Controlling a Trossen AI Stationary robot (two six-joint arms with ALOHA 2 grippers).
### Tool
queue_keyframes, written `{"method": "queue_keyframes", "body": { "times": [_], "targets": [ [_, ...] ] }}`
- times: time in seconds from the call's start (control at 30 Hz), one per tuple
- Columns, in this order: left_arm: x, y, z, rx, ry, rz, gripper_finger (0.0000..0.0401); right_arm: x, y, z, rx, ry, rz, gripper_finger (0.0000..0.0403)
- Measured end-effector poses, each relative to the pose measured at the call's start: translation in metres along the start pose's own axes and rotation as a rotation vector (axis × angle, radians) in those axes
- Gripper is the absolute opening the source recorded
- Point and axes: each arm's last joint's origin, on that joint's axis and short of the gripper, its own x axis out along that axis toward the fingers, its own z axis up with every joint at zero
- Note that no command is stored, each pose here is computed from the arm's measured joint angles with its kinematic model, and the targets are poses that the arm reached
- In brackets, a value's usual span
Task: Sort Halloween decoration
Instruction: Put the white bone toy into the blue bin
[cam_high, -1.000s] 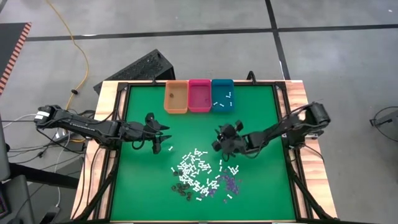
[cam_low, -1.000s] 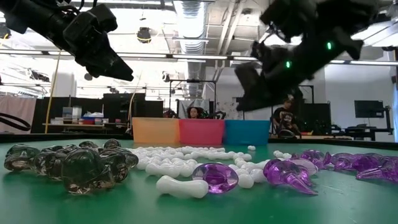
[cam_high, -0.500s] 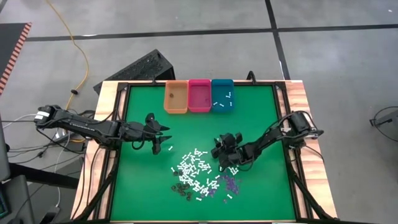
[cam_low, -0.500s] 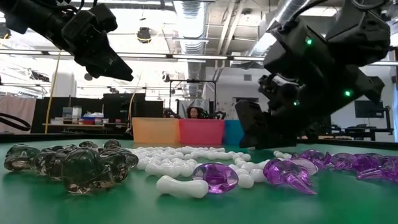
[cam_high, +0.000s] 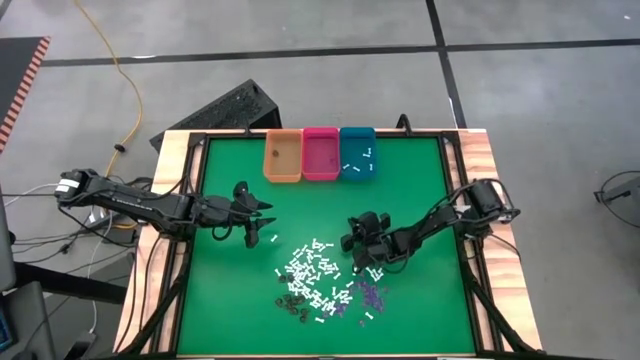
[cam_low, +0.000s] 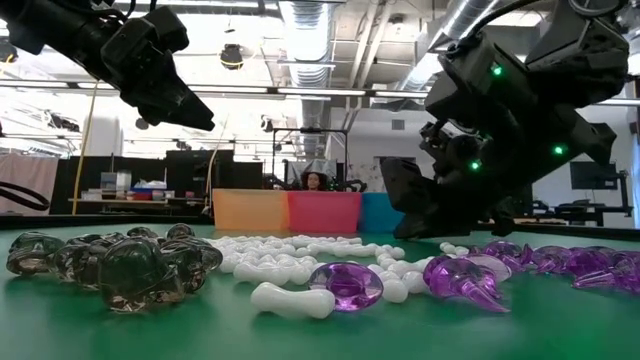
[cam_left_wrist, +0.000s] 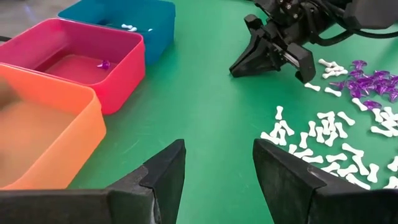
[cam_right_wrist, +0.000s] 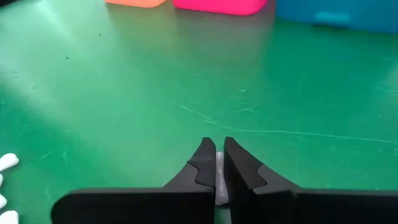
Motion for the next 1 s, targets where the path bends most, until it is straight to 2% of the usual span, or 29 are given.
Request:
{"method": "queue_keyframes", "body": {
  "times": [0.3, 0.7, 0.77, 0.87, 1.0],
  "targets": [
    [0.0, 0.0, 0.0, 0.001, 0.003, 0.001, 0.0179, -0.012, 0.002, 0.036, -0.086, -0.016, 0.032, 0.0022],
    [0.0, 0.0, -0.002, 0.006, 0.015, 0.003, 0.0179, -0.023, -0.009, 0.116, -0.209, -0.157, 0.022, 0.002],
    [0.0, 0.0, -0.001, 0.006, 0.014, 0.004, 0.0179, -0.031, -0.006, 0.127, -0.263, -0.162, 0.097, 0.0023],
    [0.0, 0.001, -0.001, 0.005, 0.012, 0.012, 0.0179, -0.04, 0.002, 0.136, -0.289, -0.144, 0.287, 0.004],
    [0.0, 0.0, -0.001, 0.006, 0.014, -0.009, 0.0179, -0.049, 0.013, 0.125, -0.372, -0.025, 0.555, 0.0076]
  ]
}}
